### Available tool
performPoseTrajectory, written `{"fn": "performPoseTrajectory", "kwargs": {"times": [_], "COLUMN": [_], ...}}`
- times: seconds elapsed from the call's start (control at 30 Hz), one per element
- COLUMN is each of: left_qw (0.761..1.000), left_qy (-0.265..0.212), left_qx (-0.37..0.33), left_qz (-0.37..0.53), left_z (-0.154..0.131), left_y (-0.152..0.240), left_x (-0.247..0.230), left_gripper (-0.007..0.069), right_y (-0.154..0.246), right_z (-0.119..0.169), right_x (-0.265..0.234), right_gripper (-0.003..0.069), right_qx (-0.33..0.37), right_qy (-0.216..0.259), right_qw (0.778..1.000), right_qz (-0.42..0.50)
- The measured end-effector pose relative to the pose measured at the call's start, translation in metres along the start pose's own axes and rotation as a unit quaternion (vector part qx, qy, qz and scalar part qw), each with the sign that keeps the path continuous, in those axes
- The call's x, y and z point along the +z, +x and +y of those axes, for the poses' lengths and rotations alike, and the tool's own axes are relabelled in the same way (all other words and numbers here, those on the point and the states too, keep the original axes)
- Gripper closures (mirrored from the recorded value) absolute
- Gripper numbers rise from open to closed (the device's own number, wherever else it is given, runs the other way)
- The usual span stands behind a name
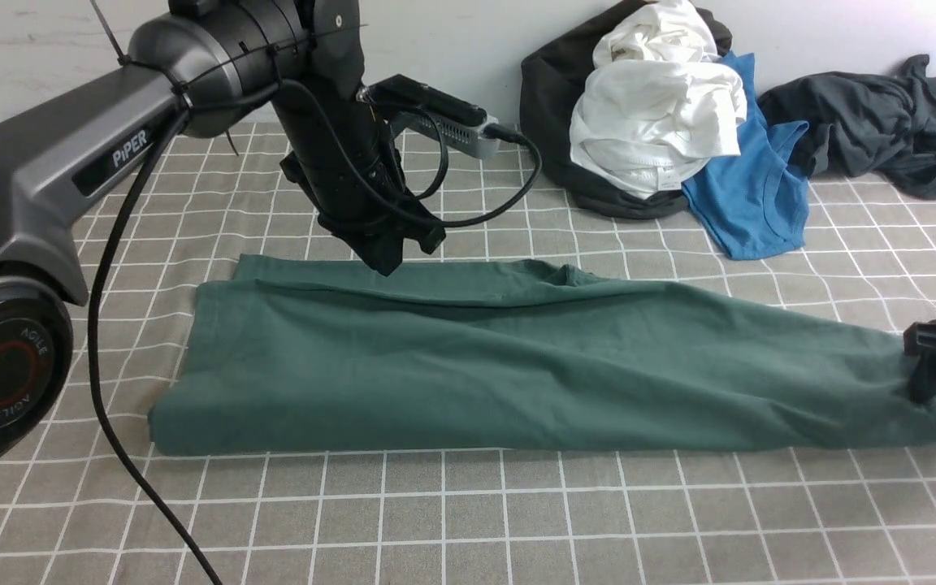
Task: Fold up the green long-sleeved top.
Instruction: Use the right arm to clamp the right edge of the fabric, then use the right arm to drag the right edge of the fabric to the left and folds it over the left edge
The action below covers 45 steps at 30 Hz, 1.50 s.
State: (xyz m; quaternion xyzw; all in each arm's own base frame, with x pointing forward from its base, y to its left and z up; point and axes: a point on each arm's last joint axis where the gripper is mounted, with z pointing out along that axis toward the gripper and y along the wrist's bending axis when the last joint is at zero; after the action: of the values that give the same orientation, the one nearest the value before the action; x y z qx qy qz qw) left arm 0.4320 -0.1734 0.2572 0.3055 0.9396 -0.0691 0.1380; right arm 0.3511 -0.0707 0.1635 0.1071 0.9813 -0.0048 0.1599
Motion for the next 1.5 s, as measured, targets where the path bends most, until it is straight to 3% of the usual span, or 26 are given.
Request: {"fn": "performPoseTrajectory", "kwargs": {"times": [0.23,0.33,0.47,0.53,0.57,0.6,0.63,0.7,0.73,1.0,1.03,1.13,1.23,1.27,1.33,1.4,1.47,1.5], "left_qw": [1.0,1.0,1.0,1.0,1.0,1.0,1.0,1.0,0.999,0.988,0.983,0.977,0.967,0.967,0.961,0.958,0.953,0.953], "left_qy": [-0.003,-0.005,-0.005,-0.006,-0.006,-0.009,-0.01,-0.025,-0.04,-0.128,-0.142,-0.151,-0.156,-0.156,-0.155,-0.154,-0.148,-0.146], "left_qx": [0.004,0.005,0.005,0.005,0.005,0.007,0.007,0.013,0.018,0.012,0.004,-0.002,-0.008,-0.008,-0.008,-0.009,-0.008,-0.008], "left_qz": [0.001,0.002,0.002,0.002,0.002,0.002,0.002,-0.002,-0.009,-0.086,-0.116,-0.152,-0.199,-0.202,-0.23,-0.243,-0.265,-0.266], "left_z": [0.001,0.001,0.001,0.001,0.001,0.002,0.002,0.003,0.004,0.001,-0.003,-0.011,-0.023,-0.024,-0.031,-0.035,-0.043,-0.045], "left_y": [0.0,0.0,0.0,0.0,0.0,0.0,0.0,0.001,0.002,0.015,0.023,0.034,0.055,0.056,0.069,0.075,0.09,0.096], "left_x": [0.0,0.0,0.0,0.0,0.0,-0.001,-0.001,-0.01,-0.021,-0.117,-0.148,-0.183,-0.229,-0.232,-0.255,-0.266,-0.284,-0.286], "left_gripper": [0.0633,0.0633,0.0633,0.0633,0.0633,0.0633,0.0633,0.0633,0.0633,0.0633,0.0633,0.0633,0.0633,0.0633,0.0633,0.0633,0.0633,0.0633], "right_y": [0.0,0.0,0.0,0.0,0.001,0.0,0.0,-0.005,-0.011,-0.035,-0.04,-0.046,-0.046,-0.045,-0.039,-0.035,-0.023,-0.019], "right_z": [0.001,0.002,0.004,0.006,0.006,0.007,0.007,0.007,0.007,0.011,0.026,0.054,0.125,0.129,0.189,0.213,0.276,0.293], "right_x": [0.021,0.021,0.021,0.021,0.021,0.017,0.015,-0.003,-0.025,-0.148,-0.181,-0.213,-0.243,-0.244,-0.243,-0.237,-0.208,-0.198], "right_gripper": [0.0127,0.0156,0.0245,0.037,0.0393,0.0486,0.0498,0.0619,0.0636,0.0638,0.0639,0.0639,0.0639,0.0639,0.0639,0.0639,0.0639,0.0639], "right_qx": [0.017,0.016,0.006,-0.005,-0.011,-0.025,-0.029,-0.054,-0.073,-0.111,-0.132,-0.167,-0.245,-0.25,-0.307,-0.327,-0.373,-0.382], "right_qy": [-0.007,-0.013,-0.023,-0.033,-0.035,-0.037,-0.038,-0.036,-0.028,-0.001,-0.017,-0.053,-0.133,-0.136,-0.19,-0.206,-0.243,-0.252], "right_qw": [1.0,1.0,1.0,0.999,0.999,0.999,0.999,0.998,0.997,0.986,0.979,0.965,0.931,0.929,0.903,0.894,0.874,0.87], "right_qz": [0.002,0.001,0.0,0.003,0.006,0.008,0.009,0.002,-0.013,-0.123,-0.156,-0.194,-0.235,-0.236,-0.232,-0.224,-0.194,-0.186]}}
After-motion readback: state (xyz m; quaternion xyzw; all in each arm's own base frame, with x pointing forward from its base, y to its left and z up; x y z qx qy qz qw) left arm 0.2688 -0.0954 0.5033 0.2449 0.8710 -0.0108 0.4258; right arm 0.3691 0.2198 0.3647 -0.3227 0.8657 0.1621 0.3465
